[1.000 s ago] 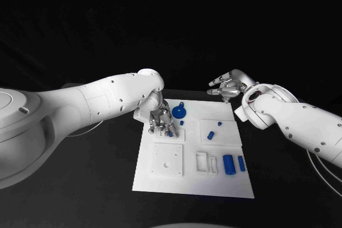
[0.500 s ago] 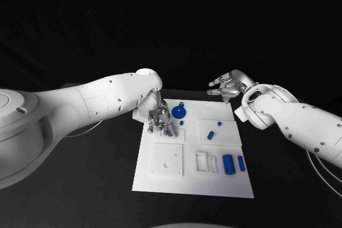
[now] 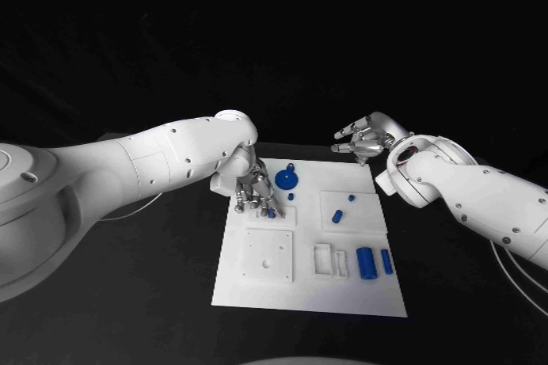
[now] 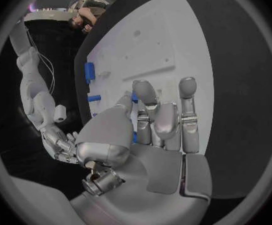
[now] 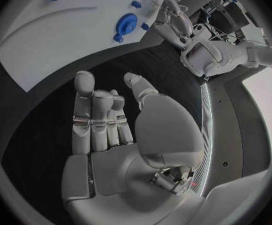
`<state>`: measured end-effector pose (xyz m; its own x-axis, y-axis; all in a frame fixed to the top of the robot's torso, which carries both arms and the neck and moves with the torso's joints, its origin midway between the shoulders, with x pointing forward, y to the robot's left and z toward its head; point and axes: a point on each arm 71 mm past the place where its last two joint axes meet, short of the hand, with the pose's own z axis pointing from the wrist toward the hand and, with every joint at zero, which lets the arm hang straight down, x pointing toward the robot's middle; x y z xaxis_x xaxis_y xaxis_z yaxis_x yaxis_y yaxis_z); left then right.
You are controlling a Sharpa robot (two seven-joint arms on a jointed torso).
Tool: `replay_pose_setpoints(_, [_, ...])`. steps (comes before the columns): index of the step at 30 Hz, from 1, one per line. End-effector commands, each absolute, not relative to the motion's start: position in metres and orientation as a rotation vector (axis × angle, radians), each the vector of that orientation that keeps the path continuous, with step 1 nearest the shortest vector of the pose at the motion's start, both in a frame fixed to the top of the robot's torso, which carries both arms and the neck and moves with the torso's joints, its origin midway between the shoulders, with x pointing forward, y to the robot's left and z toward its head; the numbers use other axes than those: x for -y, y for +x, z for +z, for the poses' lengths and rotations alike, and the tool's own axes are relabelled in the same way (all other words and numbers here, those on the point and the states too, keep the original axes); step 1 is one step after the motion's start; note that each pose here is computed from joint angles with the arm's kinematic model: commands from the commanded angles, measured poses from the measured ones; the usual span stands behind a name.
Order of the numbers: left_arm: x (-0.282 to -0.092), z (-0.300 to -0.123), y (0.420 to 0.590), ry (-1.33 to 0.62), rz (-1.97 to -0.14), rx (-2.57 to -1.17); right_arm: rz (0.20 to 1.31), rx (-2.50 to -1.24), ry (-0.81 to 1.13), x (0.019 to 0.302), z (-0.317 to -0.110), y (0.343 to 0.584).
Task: Assemble the parts on the task board
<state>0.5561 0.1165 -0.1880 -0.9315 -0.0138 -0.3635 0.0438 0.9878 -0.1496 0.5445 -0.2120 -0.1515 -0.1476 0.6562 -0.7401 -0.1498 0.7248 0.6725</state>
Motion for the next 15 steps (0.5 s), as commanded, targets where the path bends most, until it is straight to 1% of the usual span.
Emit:
replay_pose_setpoints(1, [-0.1142,-0.1879,0.5552,0.008,-0.251,-2.763,0.738,-1.579,0.408,0.2110,-0.1520,0.5442])
replay_pose_setpoints(15, [-0.1138,-0.1876,0.5538,-0.011,-0.284,-2.769,0.737,-1.582,0.409,0.2113,-0.1534,0.5441])
